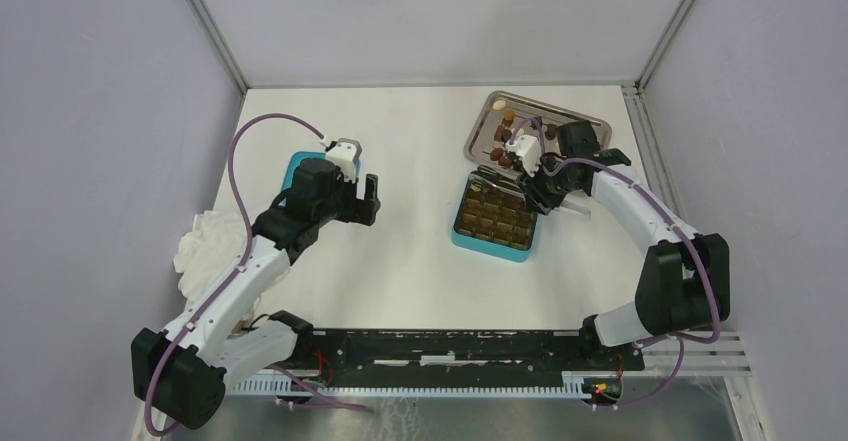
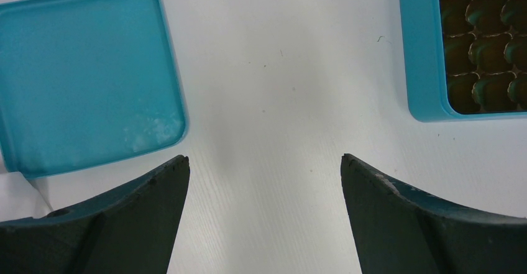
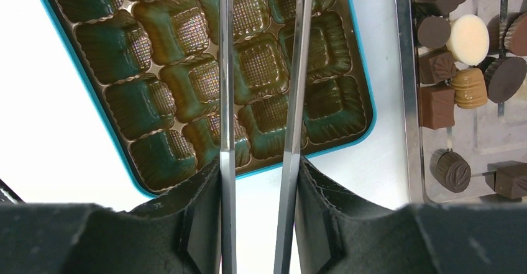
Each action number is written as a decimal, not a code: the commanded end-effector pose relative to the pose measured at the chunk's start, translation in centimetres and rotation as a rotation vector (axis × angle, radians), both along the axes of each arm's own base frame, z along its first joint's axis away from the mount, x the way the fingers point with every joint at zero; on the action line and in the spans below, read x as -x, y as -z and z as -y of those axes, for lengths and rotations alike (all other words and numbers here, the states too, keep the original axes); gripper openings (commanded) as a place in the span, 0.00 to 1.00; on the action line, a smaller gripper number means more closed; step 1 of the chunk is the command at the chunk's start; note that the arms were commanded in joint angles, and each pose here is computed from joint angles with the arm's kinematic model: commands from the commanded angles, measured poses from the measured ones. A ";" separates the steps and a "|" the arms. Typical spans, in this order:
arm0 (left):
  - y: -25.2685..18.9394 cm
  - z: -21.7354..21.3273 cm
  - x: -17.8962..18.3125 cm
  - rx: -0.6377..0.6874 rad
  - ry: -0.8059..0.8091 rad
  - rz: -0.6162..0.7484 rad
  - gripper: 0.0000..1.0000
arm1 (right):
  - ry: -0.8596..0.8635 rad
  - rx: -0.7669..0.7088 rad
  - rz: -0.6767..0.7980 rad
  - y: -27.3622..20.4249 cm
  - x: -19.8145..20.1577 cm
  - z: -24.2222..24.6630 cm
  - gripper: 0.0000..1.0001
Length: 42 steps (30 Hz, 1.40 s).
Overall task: Pack the chocolate
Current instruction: Place the fake chocolate in the packing box.
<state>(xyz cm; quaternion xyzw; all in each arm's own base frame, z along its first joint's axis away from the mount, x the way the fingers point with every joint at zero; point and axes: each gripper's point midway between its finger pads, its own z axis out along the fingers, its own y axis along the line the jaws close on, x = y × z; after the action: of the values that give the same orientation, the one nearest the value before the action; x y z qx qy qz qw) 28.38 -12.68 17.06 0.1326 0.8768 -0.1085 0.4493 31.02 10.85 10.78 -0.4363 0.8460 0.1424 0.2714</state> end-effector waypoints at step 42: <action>-0.9 -0.1 -0.4 -0.024 0.036 0.050 0.96 | 0.426 0.078 -0.033 -0.3 -8.3 19.5 0.43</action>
<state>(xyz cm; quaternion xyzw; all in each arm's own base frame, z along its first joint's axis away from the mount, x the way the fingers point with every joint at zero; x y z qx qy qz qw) 28.36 -12.71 17.05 0.1329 0.8769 -0.1101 0.4487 37.60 -8.87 9.94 -0.2487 0.9349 0.0545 0.2472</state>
